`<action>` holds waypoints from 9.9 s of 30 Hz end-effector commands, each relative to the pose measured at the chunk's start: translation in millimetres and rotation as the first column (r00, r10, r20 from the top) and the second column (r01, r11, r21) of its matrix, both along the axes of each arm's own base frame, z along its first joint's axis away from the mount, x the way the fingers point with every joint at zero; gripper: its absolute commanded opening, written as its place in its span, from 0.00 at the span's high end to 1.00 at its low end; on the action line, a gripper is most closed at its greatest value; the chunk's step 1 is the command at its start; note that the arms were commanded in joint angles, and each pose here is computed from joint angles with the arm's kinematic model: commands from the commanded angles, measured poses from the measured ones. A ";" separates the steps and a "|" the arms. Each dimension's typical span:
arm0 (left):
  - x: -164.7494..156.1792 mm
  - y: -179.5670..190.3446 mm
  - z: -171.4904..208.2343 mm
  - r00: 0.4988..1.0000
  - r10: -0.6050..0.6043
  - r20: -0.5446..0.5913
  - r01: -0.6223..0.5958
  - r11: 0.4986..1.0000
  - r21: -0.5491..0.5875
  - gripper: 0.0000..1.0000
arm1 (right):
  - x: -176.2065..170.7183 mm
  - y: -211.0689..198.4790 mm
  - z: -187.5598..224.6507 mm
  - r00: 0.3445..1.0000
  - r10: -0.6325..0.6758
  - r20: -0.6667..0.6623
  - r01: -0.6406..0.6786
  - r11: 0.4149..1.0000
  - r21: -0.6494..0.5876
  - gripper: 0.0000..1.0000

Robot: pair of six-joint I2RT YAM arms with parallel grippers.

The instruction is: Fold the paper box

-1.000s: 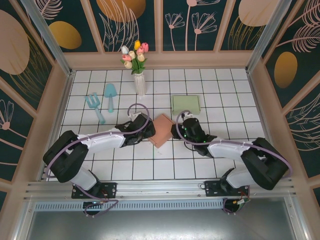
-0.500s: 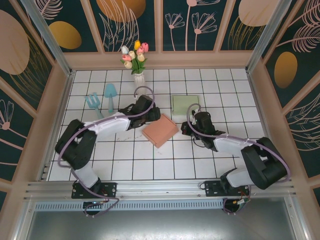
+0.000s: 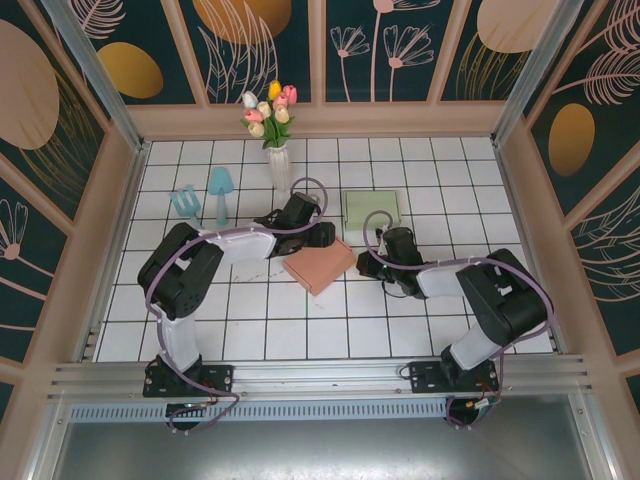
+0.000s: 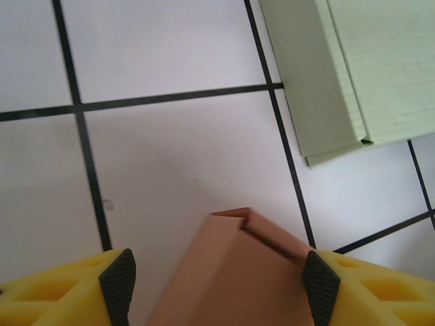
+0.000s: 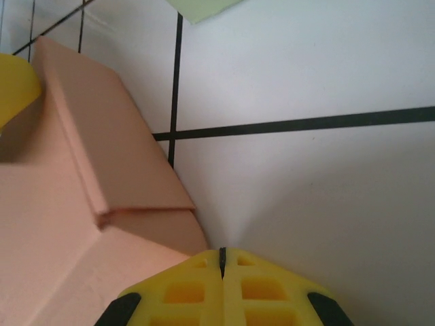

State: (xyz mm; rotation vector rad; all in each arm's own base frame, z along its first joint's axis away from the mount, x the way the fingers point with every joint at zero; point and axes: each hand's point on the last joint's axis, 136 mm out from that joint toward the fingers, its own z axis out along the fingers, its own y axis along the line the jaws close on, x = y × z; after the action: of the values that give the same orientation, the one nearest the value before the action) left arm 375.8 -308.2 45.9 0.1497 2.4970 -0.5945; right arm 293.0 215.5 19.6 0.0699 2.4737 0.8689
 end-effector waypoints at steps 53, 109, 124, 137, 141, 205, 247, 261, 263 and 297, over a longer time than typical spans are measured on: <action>-105.7 61.3 15.2 0.988 0.122 -0.094 -0.141 0.964 -0.224 0.28 | -104.7 21.7 23.4 0.985 0.105 0.138 -0.114 0.992 0.059 1.00; -125.1 110.5 33.6 0.920 0.385 -0.065 -0.385 0.867 -0.315 0.32 | -69.9 40.3 92.5 0.912 0.166 0.376 -0.065 0.962 -0.266 0.32; -146.0 65.5 32.3 0.947 0.293 -0.135 -0.322 0.834 -0.448 0.31 | 6.1 42.6 74.3 0.913 0.291 0.284 -0.213 0.937 -0.276 0.29; -140.0 49.4 13.8 0.945 0.275 -0.175 -0.324 0.849 -0.417 0.31 | 12.9 47.3 39.5 0.927 0.318 0.201 -0.262 0.930 -0.259 0.30; -132.2 42.0 17.6 0.947 0.276 -0.164 -0.320 0.851 -0.416 0.31 | 7.1 54.5 36.9 0.920 0.346 0.184 -0.304 0.926 -0.224 0.35; 85.4 123.7 33.4 0.848 0.529 -0.038 -0.527 0.835 -0.159 0.17 | 114.1 112.7 82.3 0.952 0.114 0.283 -0.085 0.990 -0.115 0.38; -47.3 336.0 118.8 0.386 0.446 0.807 -0.700 0.712 -0.058 0.02 | 69.2 -246.9 119.6 0.610 -0.368 0.702 0.658 0.728 -0.190 0.01; -14.3 331.0 100.7 0.455 0.376 0.807 -0.633 0.774 -0.004 0.02 | 64.3 -228.7 112.8 0.517 -0.237 0.822 0.602 0.784 -0.153 0.01; -5.6 333.0 94.9 0.477 0.384 0.790 -0.629 0.778 0.001 0.02 | 64.0 -210.6 109.7 0.558 -0.156 0.815 0.512 0.837 -0.190 0.01; -1.3 331.0 91.6 0.514 0.367 0.775 -0.585 0.811 0.004 0.01 | 84.7 -224.2 99.6 0.607 -0.219 0.764 0.551 0.809 -0.206 0.01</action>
State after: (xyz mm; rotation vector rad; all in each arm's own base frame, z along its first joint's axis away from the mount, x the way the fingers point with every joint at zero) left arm 369.6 25.6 125.6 -0.1982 1.6833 0.1029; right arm 372.7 -9.9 112.5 0.1131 1.7438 0.0580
